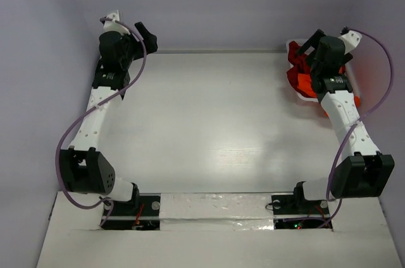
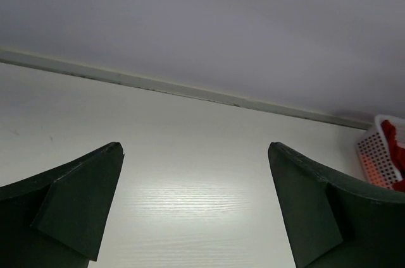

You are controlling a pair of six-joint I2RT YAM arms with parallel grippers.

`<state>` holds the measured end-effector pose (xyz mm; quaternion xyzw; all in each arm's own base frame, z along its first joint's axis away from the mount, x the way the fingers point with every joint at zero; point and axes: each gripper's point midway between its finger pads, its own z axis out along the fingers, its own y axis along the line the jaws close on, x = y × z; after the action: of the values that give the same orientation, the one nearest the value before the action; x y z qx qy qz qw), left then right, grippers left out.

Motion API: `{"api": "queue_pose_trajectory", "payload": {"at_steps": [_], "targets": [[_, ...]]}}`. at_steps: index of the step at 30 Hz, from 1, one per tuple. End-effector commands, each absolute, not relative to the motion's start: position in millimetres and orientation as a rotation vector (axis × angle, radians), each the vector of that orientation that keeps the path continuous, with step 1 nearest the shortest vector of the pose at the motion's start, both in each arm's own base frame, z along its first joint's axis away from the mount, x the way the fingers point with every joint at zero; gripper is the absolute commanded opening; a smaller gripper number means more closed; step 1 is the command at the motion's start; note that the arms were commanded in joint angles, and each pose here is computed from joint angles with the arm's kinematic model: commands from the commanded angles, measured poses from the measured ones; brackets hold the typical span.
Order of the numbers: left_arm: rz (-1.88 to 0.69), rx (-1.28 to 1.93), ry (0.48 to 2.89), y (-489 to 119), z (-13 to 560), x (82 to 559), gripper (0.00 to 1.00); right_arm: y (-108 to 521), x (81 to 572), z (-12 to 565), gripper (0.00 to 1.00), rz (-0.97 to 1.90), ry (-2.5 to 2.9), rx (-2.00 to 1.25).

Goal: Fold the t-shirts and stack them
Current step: Grab crumpled tshirt from bin with the right arm

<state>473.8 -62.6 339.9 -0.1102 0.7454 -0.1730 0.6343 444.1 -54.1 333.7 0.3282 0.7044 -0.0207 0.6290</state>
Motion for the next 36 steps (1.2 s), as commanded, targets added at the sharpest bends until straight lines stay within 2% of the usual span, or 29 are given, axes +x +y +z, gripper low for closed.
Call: {"api": "queue_pose_trajectory", "payload": {"at_steps": [1, 5, 7, 8, 9, 10, 11, 12, 15, 18, 20, 22, 24, 27, 28, 30, 34, 36], "targets": [[-0.462, -0.248, 1.663, -69, 390, 452, 0.99, -47, 432, 348, 1.00, 0.014, 1.608, 0.734], [-0.454, -0.390, 1.559, -46, 398, 434, 0.99, -59, 432, 328, 1.00, -0.094, 1.681, 0.796], [-0.492, -0.344, 1.618, -52, 393, 438, 0.99, -59, 433, 310, 1.00, -0.160, 1.796, 0.739], [-0.482, -0.305, 1.611, -53, 418, 441, 0.99, -57, 443, 301, 1.00, -0.171, 1.850, 0.710], [-0.465, -0.326, 1.799, -57, 371, 456, 0.99, -58, 445, 292, 1.00, -0.192, 1.884, 0.718], [-0.453, -0.341, 1.866, -57, 363, 461, 0.99, -62, 439, 276, 1.00, -0.246, 1.943, 0.749], [-0.441, -0.350, 1.850, -57, 387, 464, 0.99, -65, 439, 267, 1.00, -0.276, 1.966, 0.769], [-0.408, -0.393, 1.973, -55, 353, 469, 0.99, -63, 442, 262, 1.00, -0.279, 1.989, 0.758], [-0.367, -0.430, 1.990, -49, 350, 470, 0.99, -59, 447, 233, 1.00, -0.286, 2.079, 0.739], [-0.374, -0.412, 1.983, -50, 348, 463, 0.99, -57, 452, 235, 1.00, -0.258, 2.045, 0.737], [-0.391, -0.361, 1.988, -55, 346, 460, 0.99, -54, 452, 238, 0.93, -0.233, 2.036, 0.724], [-0.418, -0.332, 1.979, -59, 347, 457, 0.99, -47, 456, 240, 1.00, -0.181, 2.040, 0.696], [-0.425, -0.334, 1.981, -60, 345, 456, 0.99, -45, 458, 238, 1.00, -0.170, 2.047, 0.691], [-0.428, -0.341, 1.999, -61, 340, 459, 0.99, -46, 460, 228, 0.56, -0.191, 2.076, 0.702], [-0.433, -0.340, 2.009, -62, 338, 459, 0.99, -46, 459, 222, 0.47, -0.200, 2.096, 0.703], [-0.432, -0.342, 2.020, -62, 337, 461, 0.99, -47, 460, 207, 0.50, -0.220, 2.137, 0.703], [-0.445, -0.343, 2.005, -64, 341, 461, 0.99, -46, 456, 188, 0.50, -0.235, 2.176, 0.703], [-0.446, -0.348, 1.998, -63, 343, 460, 0.99, -46, 455, 183, 0.56, -0.234, 2.179, 0.702]]}}
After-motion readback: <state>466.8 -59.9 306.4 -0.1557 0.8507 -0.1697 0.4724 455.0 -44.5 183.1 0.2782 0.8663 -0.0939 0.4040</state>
